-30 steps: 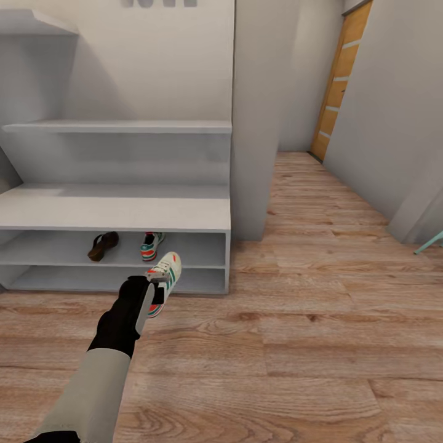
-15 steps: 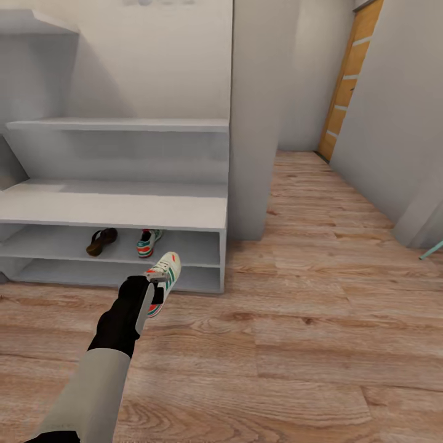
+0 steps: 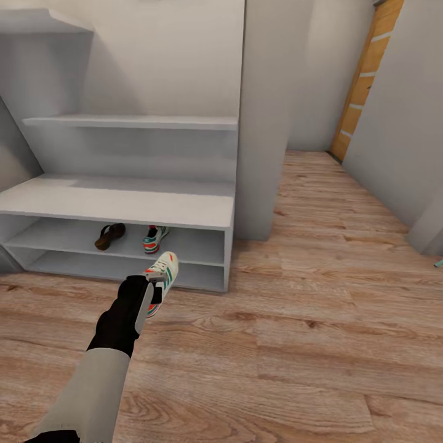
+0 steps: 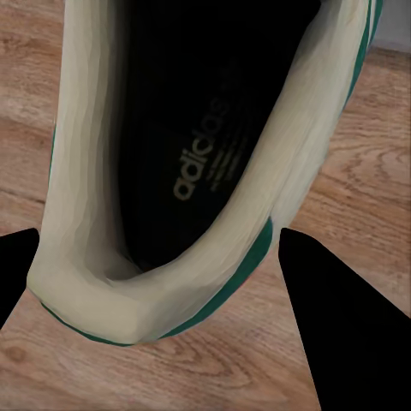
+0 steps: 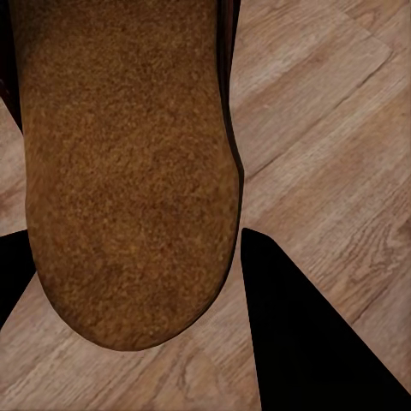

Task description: Pick up the two gym shoes and the two sandals from the corridor floor and place them onto the hallstand (shoe rack) in the corridor, making sure they are on the rack and not on the floor. Arrange them so the two gym shoes are next to each other and the two sandals are next to each other.

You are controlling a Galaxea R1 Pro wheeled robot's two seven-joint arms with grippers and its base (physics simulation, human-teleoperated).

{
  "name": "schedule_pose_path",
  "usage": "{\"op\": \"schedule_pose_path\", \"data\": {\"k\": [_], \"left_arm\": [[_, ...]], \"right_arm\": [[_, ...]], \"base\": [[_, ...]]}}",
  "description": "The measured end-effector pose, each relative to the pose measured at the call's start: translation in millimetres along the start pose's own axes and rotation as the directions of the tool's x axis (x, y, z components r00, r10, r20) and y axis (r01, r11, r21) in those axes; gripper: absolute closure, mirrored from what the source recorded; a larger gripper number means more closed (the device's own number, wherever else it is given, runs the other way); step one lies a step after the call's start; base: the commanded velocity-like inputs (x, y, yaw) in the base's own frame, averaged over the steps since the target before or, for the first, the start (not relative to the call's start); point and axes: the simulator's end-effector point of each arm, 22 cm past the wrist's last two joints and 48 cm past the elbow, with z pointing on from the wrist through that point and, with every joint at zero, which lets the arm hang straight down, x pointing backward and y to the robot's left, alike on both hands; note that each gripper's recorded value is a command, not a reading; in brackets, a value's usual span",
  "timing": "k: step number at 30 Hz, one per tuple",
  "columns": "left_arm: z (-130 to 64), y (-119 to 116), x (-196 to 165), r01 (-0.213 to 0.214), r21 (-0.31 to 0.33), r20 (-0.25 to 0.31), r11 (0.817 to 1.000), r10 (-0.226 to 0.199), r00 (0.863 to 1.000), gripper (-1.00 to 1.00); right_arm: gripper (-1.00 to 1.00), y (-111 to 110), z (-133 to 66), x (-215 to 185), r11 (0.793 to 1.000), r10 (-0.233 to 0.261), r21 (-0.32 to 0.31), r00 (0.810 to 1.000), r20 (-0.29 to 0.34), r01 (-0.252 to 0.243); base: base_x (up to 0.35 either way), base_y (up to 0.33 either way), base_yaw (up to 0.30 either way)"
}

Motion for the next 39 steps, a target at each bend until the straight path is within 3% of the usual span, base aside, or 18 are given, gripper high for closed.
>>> {"op": "schedule_pose_path", "data": {"k": [20, 32, 39], "left_arm": [[-0.8, 0.3, -1.8, -0.007, -0.009, 0.004, 1.0, 0.007, 1.0, 1.0], [2.0, -0.6, 2.9, -0.009, -0.007, -0.009, 1.0, 0.009, 1.0, 1.0], [2.1, -0.7, 3.1, -0.009, -0.007, -0.01, 1.0, 0.009, 1.0, 1.0]], "right_arm": [[1.0, 0.0, 0.0, 0.1, 1.0, 0.0, 0.0, 1.0, 0.0, 0.0], [1.0, 0.1, 0.0, 0.3, 1.0, 0.0, 0.0, 1.0, 0.0, 0.0], [1.0, 0.0, 0.0, 0.0, 1.0, 0.0, 0.0, 1.0, 0.0, 0.0]], "base": [[0.075, -0.051, 0.0], [0.286, 0.063, 0.0], [0.06, 0.013, 0.0]]}}
